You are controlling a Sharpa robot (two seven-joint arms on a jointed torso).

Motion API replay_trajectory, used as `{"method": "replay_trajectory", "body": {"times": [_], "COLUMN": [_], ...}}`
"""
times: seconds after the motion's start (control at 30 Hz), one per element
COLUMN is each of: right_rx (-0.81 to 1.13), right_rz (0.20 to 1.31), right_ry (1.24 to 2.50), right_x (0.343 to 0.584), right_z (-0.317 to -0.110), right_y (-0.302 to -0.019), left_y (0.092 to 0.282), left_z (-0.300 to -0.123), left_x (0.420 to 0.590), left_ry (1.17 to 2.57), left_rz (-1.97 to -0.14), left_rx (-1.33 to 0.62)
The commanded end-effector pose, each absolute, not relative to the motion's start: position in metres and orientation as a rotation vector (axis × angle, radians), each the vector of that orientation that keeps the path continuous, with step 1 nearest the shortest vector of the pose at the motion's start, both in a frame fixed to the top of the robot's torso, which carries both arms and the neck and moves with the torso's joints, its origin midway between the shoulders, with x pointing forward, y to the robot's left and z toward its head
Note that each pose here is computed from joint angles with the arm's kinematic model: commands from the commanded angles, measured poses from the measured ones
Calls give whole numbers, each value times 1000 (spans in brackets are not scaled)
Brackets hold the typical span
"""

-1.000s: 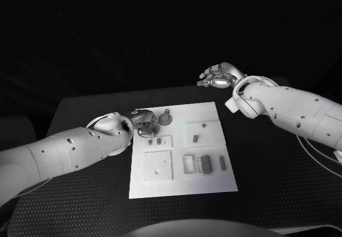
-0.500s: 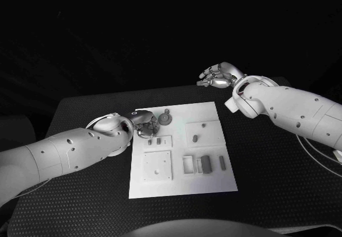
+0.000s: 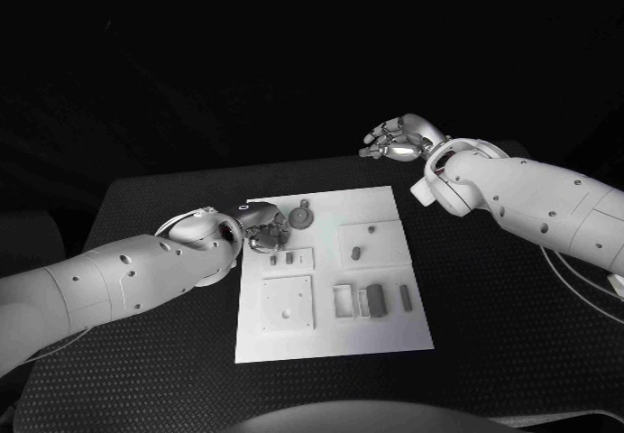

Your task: Assemble the parts on the task board

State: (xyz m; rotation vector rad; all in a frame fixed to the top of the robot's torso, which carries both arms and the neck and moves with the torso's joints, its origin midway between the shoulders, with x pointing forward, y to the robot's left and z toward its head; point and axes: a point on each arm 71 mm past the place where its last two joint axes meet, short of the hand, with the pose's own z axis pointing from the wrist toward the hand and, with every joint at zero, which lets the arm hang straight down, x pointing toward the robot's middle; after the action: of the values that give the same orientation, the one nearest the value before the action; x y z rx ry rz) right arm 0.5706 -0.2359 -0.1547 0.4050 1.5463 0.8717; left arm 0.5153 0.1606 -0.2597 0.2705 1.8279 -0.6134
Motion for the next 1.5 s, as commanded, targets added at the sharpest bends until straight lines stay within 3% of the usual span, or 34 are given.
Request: {"method": "replay_trajectory", "body": {"times": [0.03, 0.63, 0.8, 0.93, 1.13, 1.27, 1.5], "right_rx": [391, 386, 318, 116, -103, -182, -347], "right_rz": [883, 871, 836, 735, 604, 550, 463], "right_ry": [1552, 1554, 1565, 1610, 1698, 1711, 1717], "right_x": [570, 570, 569, 565, 557, 550, 534], "right_z": [-155, -155, -157, -160, -174, -183, -198], "right_y": [-235, -237, -239, -244, -255, -255, -244], "left_y": [165, 206, 234, 261, 287, 297, 291], "left_z": [-262, -261, -246, -224, -208, -206, -202], "left_x": [515, 525, 538, 551, 554, 554, 549], "left_ry": [1841, 1843, 1810, 1746, 1650, 1591, 1556], "left_rz": [-605, -517, -566, -672, -888, -1007, -1158], "left_rx": [253, 190, -40, -321, -687, -897, -930]}}
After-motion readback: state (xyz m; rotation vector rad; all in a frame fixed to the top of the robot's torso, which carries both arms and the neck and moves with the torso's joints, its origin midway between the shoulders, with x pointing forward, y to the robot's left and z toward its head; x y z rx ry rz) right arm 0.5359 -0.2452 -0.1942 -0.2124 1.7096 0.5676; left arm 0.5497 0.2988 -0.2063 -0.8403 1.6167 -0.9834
